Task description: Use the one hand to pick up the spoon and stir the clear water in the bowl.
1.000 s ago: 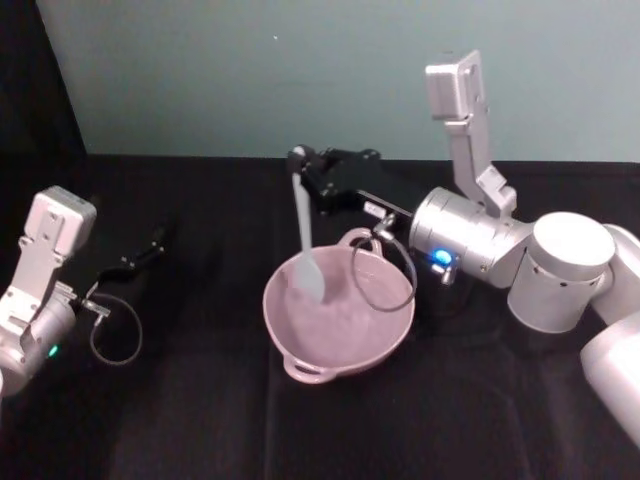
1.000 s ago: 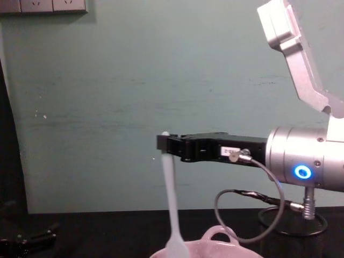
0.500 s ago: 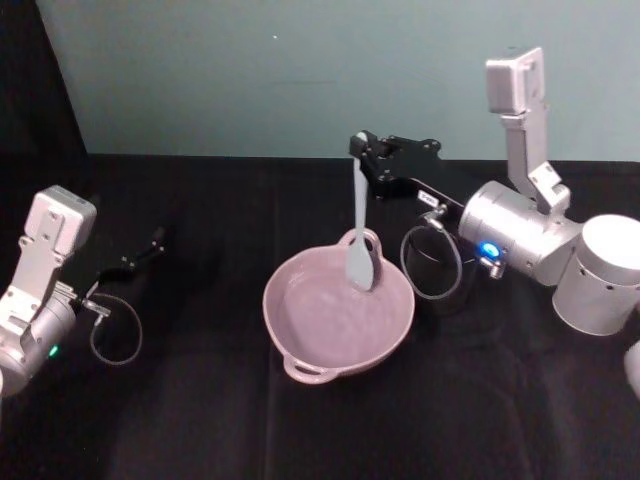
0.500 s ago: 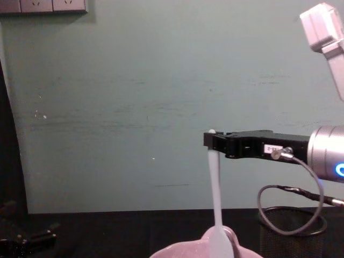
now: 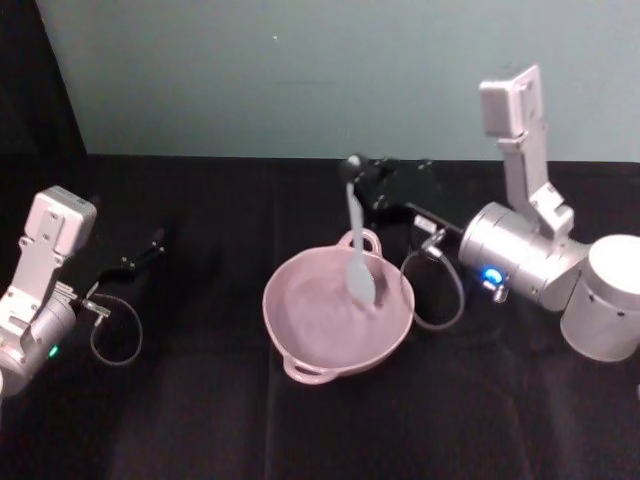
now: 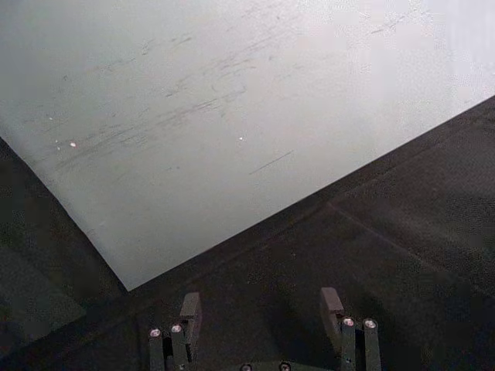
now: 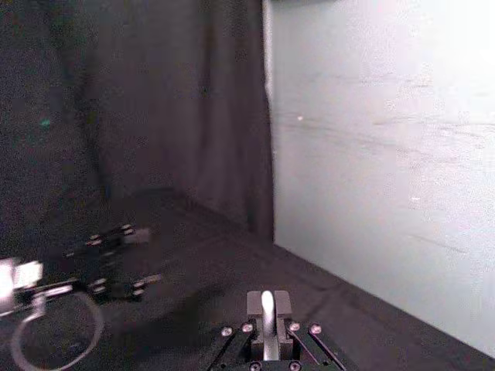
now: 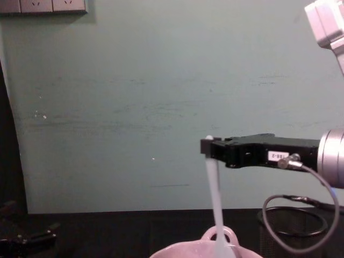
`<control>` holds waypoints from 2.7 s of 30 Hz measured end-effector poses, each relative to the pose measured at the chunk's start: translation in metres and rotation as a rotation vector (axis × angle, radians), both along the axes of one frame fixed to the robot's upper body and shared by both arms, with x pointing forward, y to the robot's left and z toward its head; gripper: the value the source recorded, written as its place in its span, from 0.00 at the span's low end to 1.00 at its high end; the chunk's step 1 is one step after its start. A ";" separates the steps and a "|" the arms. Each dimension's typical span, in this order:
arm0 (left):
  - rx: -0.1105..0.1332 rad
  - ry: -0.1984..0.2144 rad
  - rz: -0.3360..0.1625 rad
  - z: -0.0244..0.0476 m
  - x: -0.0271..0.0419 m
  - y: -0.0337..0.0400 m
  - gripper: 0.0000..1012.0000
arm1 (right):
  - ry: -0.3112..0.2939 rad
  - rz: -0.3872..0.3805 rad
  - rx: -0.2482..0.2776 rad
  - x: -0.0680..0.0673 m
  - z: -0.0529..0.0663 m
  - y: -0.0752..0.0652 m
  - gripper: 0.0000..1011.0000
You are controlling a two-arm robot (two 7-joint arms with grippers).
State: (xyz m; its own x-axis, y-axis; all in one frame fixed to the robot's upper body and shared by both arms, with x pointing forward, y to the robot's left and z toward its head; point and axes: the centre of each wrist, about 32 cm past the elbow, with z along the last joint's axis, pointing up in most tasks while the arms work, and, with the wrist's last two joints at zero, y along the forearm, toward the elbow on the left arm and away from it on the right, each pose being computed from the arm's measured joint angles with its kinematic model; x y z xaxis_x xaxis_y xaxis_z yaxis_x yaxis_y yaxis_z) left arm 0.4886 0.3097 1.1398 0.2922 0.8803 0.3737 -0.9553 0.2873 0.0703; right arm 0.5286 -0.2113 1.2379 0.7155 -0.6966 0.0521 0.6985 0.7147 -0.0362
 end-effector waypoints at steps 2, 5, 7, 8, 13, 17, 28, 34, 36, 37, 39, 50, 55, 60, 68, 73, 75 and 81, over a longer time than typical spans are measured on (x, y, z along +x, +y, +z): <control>0.000 0.000 0.000 0.0000 0.0000 0.0000 1.00 | -0.003 0.026 -0.005 -0.006 0.001 0.007 0.09; 0.000 0.000 0.000 0.0000 0.0000 0.0000 1.00 | -0.004 0.056 -0.006 -0.012 0.002 0.014 0.09; 0.000 0.000 0.000 0.0000 0.0000 0.0000 1.00 | -0.002 0.088 -0.001 -0.017 0.003 0.022 0.09; 0.000 0.000 0.000 0.0000 0.0000 0.0000 1.00 | -0.001 0.098 0.002 -0.018 0.003 0.025 0.09; 0.000 0.000 0.000 0.0000 0.0000 0.0000 1.00 | 0.009 0.157 0.020 -0.024 0.002 0.041 0.09; 0.000 0.000 0.000 0.0000 0.0000 0.0000 1.00 | 0.012 0.179 0.029 -0.022 0.002 0.049 0.10; 0.000 0.000 0.000 0.0000 0.0000 0.0000 1.00 | 0.040 0.152 0.085 0.005 -0.005 0.049 0.09; 0.000 0.000 0.000 0.0000 0.0000 0.0000 1.00 | 0.063 0.079 0.129 0.022 -0.012 0.033 0.09; 0.000 0.000 0.000 0.0000 0.0000 0.0000 1.00 | 0.058 0.047 0.130 0.025 -0.012 0.025 0.09; 0.000 0.000 0.000 0.0000 0.0000 0.0000 1.00 | 0.056 0.035 0.129 0.026 -0.011 0.022 0.09; 0.000 0.000 0.000 0.0000 0.0000 0.0000 1.00 | 0.046 0.003 0.125 0.027 -0.010 0.012 0.10; 0.000 0.000 0.000 0.0000 0.0000 0.0000 1.00 | 0.017 -0.062 0.090 0.016 -0.005 -0.015 0.09; 0.000 0.000 0.000 0.0000 0.0000 0.0000 1.00 | 0.008 -0.048 0.047 0.007 -0.002 -0.016 0.09; 0.000 0.000 0.000 0.0000 0.0000 0.0000 1.00 | -0.006 -0.002 -0.005 -0.002 0.002 -0.005 0.09; 0.000 0.000 0.000 0.0000 0.0000 0.0000 1.00 | -0.023 0.132 -0.036 -0.020 0.008 0.030 0.09; 0.000 0.000 0.000 0.0000 0.0000 0.0000 1.00 | -0.021 0.179 0.000 -0.026 0.009 0.045 0.09; 0.000 0.000 0.000 0.0000 0.0000 0.0000 1.00 | -0.019 0.188 0.018 -0.027 0.008 0.049 0.09; 0.000 0.000 0.000 0.0000 0.0000 0.0000 1.00 | -0.027 0.188 0.043 -0.029 0.009 0.051 0.09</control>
